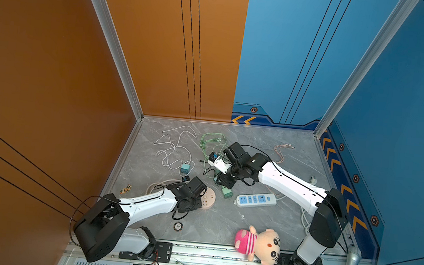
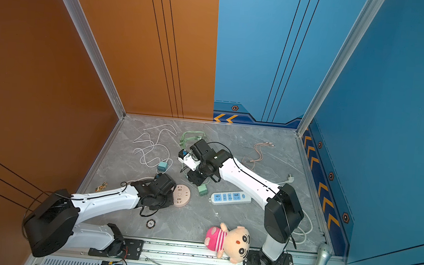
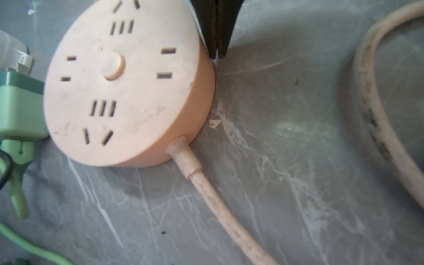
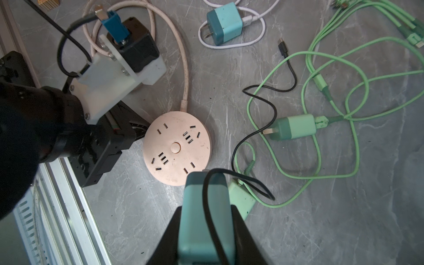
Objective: Insert plugs into power strip
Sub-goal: Move the socket to the center of the table, then insert the plug into the socket.
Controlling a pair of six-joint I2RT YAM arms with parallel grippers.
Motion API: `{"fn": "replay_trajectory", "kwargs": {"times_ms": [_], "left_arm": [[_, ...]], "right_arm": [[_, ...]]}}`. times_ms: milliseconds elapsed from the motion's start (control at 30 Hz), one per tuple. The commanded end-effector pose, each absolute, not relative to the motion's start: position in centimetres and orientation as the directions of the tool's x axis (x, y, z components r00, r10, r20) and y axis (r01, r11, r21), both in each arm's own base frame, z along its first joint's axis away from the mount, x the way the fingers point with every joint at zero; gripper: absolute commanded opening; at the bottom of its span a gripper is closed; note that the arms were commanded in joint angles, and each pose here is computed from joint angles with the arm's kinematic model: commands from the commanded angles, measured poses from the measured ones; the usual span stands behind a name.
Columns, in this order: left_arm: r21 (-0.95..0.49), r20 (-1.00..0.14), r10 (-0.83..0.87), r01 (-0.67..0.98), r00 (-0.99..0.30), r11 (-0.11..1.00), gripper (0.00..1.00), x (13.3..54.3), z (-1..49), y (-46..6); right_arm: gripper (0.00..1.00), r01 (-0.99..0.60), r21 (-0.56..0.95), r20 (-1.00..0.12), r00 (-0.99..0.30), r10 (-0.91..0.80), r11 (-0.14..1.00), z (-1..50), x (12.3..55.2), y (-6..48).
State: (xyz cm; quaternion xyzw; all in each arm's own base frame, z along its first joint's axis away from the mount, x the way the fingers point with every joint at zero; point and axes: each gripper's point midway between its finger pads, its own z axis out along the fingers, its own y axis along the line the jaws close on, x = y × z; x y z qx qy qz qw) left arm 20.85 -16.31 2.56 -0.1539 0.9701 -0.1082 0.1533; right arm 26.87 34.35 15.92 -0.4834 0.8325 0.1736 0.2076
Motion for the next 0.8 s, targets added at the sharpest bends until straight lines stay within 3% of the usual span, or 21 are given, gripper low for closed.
{"fn": "replay_trajectory", "kwargs": {"times_ms": [0,333,500,767], "left_arm": [[-0.279,-0.281,-0.333,-0.256,-0.900,0.926,0.00,20.8,4.2,-16.0],[-0.320,-0.358,-0.379,-0.269,-0.853,0.909,0.00,20.1,10.2,-10.5],[-0.320,-0.350,-0.378,-0.271,-0.857,0.908,0.00,20.0,10.4,-9.6],[-0.316,-0.352,-0.411,-0.306,-0.841,0.898,0.00,20.9,10.6,-8.0]], "right_arm": [[0.00,-0.911,0.023,-0.461,-0.376,-0.804,0.412,14.7,26.4,34.3],[0.00,-0.978,-0.112,-0.373,-0.122,-0.920,0.175,12.0,26.5,36.1],[0.00,-0.986,-0.124,-0.389,-0.054,-0.920,0.110,12.8,27.1,37.1],[0.00,-0.989,-0.146,-0.279,0.075,-0.957,-0.035,10.9,27.1,36.8]]}}
